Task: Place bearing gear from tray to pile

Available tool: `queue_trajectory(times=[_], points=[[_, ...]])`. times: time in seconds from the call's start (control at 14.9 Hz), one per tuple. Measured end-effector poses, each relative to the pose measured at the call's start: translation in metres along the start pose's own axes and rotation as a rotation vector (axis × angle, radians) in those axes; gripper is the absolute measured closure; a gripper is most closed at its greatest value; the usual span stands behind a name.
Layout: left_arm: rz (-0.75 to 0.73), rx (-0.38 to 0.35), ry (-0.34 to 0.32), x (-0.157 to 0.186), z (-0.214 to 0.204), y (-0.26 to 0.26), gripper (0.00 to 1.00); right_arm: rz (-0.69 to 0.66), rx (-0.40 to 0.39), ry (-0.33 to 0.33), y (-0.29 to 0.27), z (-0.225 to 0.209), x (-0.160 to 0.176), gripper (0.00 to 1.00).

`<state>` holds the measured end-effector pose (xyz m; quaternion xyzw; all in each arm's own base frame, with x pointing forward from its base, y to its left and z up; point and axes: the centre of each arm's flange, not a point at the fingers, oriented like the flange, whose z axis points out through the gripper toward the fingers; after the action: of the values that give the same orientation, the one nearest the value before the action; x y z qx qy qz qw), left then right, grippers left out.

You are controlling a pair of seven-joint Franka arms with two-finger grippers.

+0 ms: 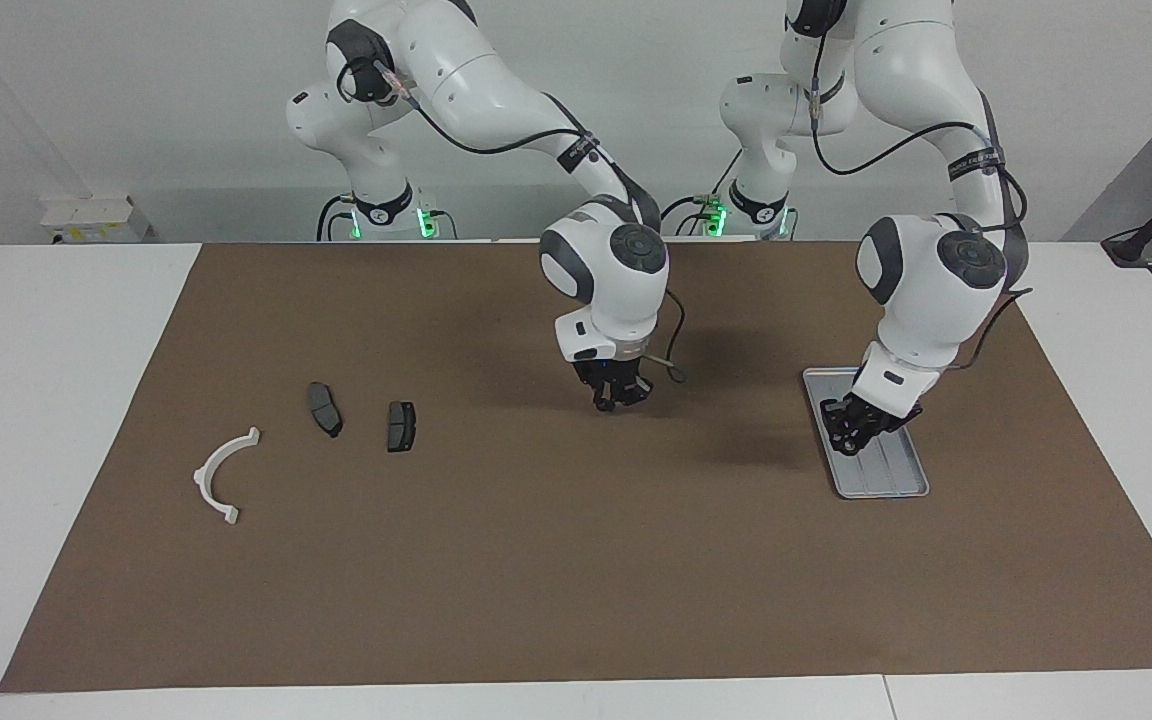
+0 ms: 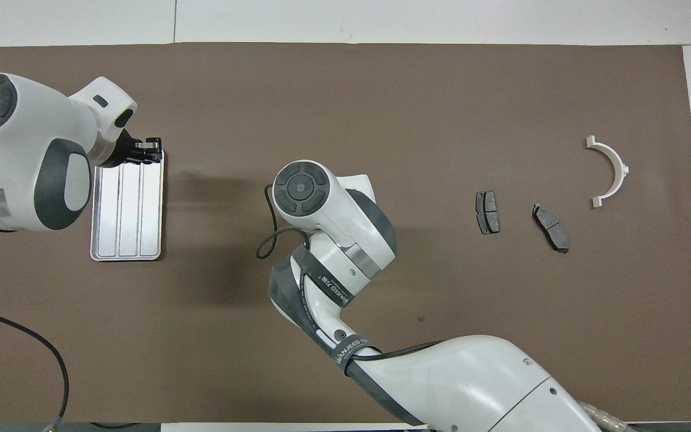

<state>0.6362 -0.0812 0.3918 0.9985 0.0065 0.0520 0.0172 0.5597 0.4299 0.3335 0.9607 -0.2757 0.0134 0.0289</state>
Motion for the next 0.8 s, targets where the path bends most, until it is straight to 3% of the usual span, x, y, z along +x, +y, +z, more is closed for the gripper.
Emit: queue_trajectory(times=[0.2,0.47,0.8], points=[[-0.053,0.006,-0.002,-0.006,0.001,0.032,0.66,-0.090,-0.007,-0.002,0.030,-0.048,0.050,0.77],[-0.119,0.048,-0.014,-0.043,0.004,0.149,0.66,-0.270,-0.014,-0.010,0.095,-0.103,0.126,0.77],[-0.164,0.050,-0.035,-0.114,0.006,0.272,0.66,-0.485,-0.011,-0.017,0.170,-0.101,0.218,0.77]])
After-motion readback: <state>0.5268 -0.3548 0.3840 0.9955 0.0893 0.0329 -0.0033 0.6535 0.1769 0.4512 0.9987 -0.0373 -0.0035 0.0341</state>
